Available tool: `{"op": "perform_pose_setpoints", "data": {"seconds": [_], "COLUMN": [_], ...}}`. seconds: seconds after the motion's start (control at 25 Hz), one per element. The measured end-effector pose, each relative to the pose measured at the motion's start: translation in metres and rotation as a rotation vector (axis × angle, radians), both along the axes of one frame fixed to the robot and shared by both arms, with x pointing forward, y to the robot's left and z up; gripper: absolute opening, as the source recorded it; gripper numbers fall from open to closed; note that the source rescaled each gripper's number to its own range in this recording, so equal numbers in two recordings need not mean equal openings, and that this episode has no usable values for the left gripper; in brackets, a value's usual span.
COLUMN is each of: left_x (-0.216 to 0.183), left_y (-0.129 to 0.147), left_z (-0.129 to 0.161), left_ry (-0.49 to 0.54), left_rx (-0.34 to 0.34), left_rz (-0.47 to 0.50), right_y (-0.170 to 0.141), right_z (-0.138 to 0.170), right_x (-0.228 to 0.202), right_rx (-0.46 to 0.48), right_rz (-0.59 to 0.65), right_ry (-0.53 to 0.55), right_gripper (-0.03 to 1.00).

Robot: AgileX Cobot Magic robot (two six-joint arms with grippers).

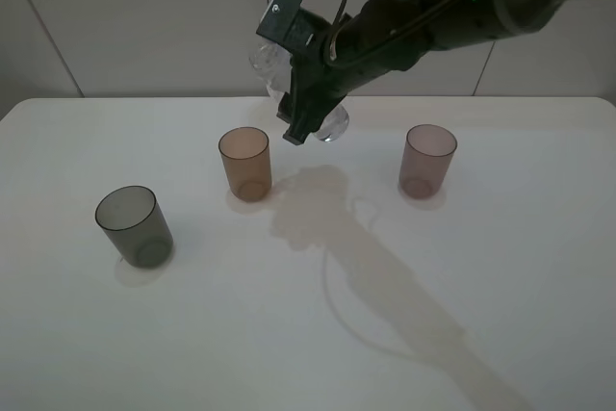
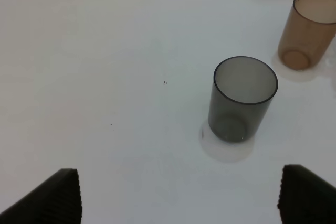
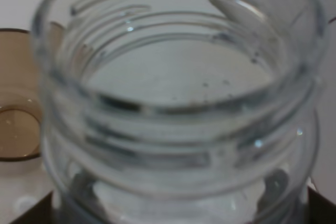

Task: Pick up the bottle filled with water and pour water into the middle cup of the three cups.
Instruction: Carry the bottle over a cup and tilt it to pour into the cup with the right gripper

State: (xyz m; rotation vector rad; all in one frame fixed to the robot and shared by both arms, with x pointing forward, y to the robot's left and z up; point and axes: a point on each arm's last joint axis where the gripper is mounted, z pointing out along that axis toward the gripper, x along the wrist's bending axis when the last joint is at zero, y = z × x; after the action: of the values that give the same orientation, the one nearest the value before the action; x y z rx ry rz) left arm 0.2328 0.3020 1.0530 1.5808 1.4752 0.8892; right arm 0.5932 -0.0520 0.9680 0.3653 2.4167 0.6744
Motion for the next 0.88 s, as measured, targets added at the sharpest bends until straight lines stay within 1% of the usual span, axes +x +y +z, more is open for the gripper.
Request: {"op": "perform_pose_setpoints", "data": {"seconds": [0.32, 0.36, 0.44, 0.48, 0.52, 0.6, 0.76, 0.88], "left_x": [0.0, 0.0, 0.0, 0.0, 0.0, 0.0, 0.0, 0.0], "left_y": [0.0, 0.0, 0.0, 0.0, 0.0, 0.0, 0.0, 0.0], "left_z": [0.0, 0.0, 0.0, 0.0, 0.0, 0.0, 0.0, 0.0], "left_ry": [0.0, 0.0, 0.0, 0.0, 0.0, 0.0, 0.0, 0.0], "left_rx": [0.0, 0.0, 0.0, 0.0, 0.0, 0.0, 0.0, 0.0], "left_rz": [0.0, 0.0, 0.0, 0.0, 0.0, 0.0, 0.0, 0.0], "right_y": [-0.002, -0.002, -0.002, -0.002, -0.001, -0.001, 0.0, 0.003], "right_z": [-0.012, -0.012, -0.015, -0.015, -0.015, -0.017, -0.021, -0.031], "right_x": [0.013, 0.013, 0.017, 0.018, 0.022, 0.025, 0.029, 0.031], "right_rx": [-0.091, -0.091, -0.096, -0.098, -0.096, -0.103, -0.091, -0.085], "right_rz": [0.133, 0.133, 0.156, 0.169, 0.194, 0.222, 0.246, 0.265], "right_ry": [-0.126, -0.126, -0.162, -0.184, -0.23, -0.273, -0.315, -0.33], "right_gripper": [0.0, 0.0, 0.0, 0.0, 0.0, 0.0, 0.0, 0.0]}}
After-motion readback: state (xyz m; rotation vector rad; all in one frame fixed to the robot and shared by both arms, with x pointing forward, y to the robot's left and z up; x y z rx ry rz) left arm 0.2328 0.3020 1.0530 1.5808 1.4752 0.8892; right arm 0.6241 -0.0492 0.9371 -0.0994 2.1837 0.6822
